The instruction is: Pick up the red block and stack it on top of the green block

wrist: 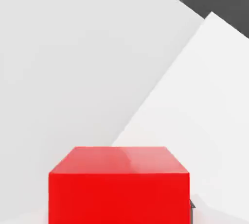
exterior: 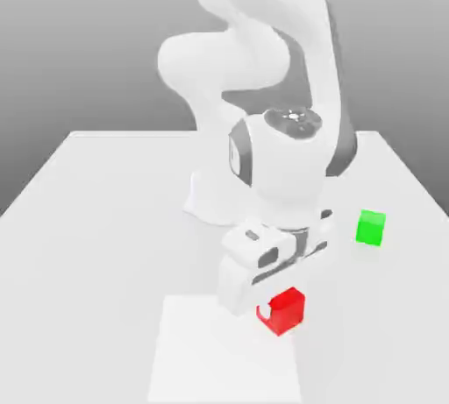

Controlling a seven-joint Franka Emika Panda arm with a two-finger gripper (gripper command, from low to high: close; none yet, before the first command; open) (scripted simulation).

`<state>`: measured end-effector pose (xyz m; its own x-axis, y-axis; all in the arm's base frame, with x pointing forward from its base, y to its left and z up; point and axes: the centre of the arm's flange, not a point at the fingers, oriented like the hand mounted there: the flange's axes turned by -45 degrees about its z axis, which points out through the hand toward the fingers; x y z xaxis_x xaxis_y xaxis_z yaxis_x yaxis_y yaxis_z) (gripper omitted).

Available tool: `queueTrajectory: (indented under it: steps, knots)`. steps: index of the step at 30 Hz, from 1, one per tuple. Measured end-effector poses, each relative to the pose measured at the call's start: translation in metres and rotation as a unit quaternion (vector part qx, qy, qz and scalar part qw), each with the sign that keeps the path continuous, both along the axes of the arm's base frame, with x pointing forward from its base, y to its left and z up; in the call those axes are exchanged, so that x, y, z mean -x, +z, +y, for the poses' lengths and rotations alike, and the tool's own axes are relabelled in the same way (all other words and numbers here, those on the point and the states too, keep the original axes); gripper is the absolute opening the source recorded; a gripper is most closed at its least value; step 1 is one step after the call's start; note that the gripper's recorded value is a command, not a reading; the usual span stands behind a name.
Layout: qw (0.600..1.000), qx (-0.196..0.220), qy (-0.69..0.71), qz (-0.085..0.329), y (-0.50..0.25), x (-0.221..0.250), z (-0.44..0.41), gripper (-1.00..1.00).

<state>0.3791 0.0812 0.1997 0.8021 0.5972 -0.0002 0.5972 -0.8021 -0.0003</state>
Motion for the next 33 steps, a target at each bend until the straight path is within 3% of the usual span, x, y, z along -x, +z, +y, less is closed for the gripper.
queueTrajectory:
  steps: [7, 18, 33]
  knots:
    - [0.999, -0.014, 0.051, 0.002, 0.036, 0.07, 0.118, -1.0]
    - [0.991, -0.002, 0.131, 0.001, 0.048, 0.255, 0.218, -1.0]
    - [0.991, 0.001, 0.137, -0.009, 0.008, 0.266, 0.223, -1.0]
